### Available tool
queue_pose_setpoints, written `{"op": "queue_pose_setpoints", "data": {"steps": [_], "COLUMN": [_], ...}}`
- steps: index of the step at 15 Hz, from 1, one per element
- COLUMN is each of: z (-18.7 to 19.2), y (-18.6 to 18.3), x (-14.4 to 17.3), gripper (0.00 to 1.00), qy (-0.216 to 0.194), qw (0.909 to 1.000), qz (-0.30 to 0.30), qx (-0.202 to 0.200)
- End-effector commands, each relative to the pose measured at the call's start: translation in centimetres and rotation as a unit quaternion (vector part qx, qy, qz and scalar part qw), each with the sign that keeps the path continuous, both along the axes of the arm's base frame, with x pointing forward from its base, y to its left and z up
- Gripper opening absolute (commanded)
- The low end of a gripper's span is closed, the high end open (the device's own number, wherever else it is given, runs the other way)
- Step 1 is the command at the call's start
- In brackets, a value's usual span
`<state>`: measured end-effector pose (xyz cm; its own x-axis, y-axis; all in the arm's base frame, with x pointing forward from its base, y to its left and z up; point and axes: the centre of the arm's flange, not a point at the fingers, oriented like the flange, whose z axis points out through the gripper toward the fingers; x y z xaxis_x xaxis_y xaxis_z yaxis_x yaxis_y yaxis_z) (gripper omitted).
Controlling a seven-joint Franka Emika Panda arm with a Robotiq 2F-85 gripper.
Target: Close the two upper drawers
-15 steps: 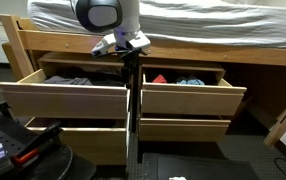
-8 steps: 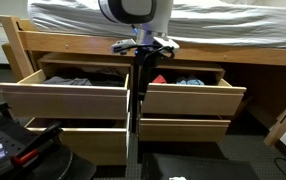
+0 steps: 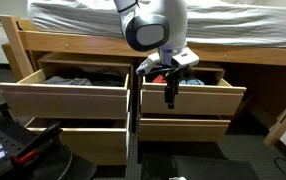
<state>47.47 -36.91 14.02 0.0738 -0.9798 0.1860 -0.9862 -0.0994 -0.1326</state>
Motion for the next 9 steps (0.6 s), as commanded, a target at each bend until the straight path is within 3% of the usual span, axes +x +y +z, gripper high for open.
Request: {"op": "queue_pose_setpoints", "data": {"steps": [1, 6, 9], "z": [-0.4, 0.6, -3.5], "y": [0.1, -0.1, -2.0], "x": [0.0, 0.3, 4.0], "gripper": [1.0, 1.0, 1.0], "qy": [0.004, -0.003, 0.042], "qw": [1.0, 0.9999, 0.9973], "qz": [0.002, 0.0, 0.055], "qx": [0.0, -0.011, 0.022]}}
